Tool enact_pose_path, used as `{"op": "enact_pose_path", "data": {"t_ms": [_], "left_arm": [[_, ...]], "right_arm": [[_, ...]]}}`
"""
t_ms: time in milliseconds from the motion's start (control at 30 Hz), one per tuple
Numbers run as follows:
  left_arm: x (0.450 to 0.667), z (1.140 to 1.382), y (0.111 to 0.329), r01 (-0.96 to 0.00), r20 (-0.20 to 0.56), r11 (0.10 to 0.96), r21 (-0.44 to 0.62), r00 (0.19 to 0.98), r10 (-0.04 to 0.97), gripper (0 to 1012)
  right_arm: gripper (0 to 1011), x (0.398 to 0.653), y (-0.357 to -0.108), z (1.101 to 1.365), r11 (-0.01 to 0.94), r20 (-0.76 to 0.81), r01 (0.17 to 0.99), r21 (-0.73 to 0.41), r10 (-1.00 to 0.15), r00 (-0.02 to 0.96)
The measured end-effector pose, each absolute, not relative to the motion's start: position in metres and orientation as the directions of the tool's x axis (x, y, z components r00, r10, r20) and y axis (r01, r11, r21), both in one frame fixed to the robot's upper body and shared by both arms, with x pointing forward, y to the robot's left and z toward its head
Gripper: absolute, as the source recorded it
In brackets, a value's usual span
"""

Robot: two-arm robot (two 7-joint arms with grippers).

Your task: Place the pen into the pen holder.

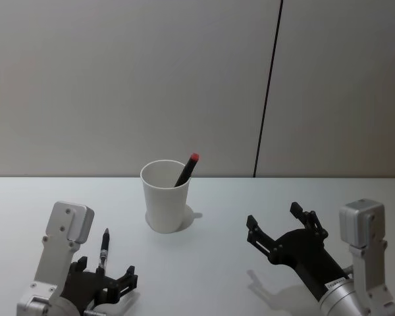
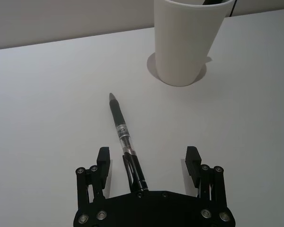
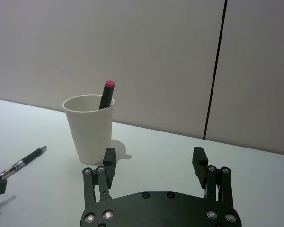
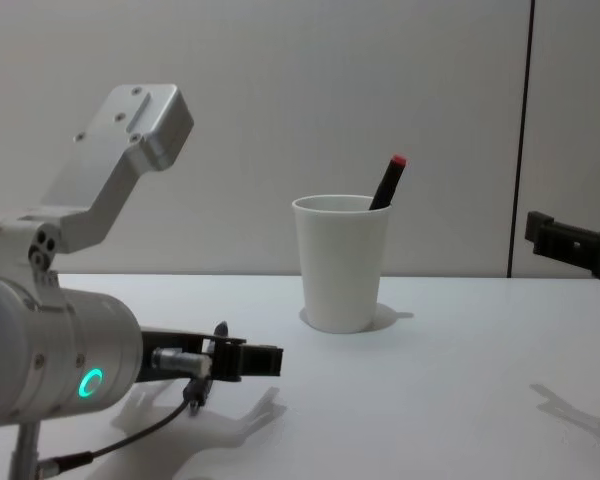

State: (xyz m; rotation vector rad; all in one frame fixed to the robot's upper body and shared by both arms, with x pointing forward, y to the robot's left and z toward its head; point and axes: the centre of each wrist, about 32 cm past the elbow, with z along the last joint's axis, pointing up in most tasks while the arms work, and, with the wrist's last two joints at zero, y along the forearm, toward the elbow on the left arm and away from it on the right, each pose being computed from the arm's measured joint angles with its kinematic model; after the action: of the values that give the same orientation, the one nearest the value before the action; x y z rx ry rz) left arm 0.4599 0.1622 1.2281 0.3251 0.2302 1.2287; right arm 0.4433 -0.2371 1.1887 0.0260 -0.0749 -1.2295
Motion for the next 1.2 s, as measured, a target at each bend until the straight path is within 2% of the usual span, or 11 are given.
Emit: {"op": "enact_pose_path", "data": {"t_ms": [400, 1133, 1200], "left_arm": [[0.464, 1.22, 0.159, -0.886, -0.027, 0.268, 0.378, 0.279, 0.96, 1003], [0.468, 1.212, 0.16, -0.887, -0.064, 0.26, 0.382, 0.255, 0.965, 1002], [0.468, 1.212, 0.16, -0.887, -0.064, 0.259, 0.382, 0.254, 0.965, 961]], "right_arm": [[1001, 0.443, -0.237, 1.189, 0.335, 0.043, 0.94, 0.06, -0.942, 0.333], [1001, 0.443, -0.237, 1.189, 0.335, 0.043, 0.94, 0.06, -0.942, 0.333], [1001, 0.443, -0.237, 1.189, 0.335, 0.043, 0.94, 0.06, -0.942, 0.333]]}}
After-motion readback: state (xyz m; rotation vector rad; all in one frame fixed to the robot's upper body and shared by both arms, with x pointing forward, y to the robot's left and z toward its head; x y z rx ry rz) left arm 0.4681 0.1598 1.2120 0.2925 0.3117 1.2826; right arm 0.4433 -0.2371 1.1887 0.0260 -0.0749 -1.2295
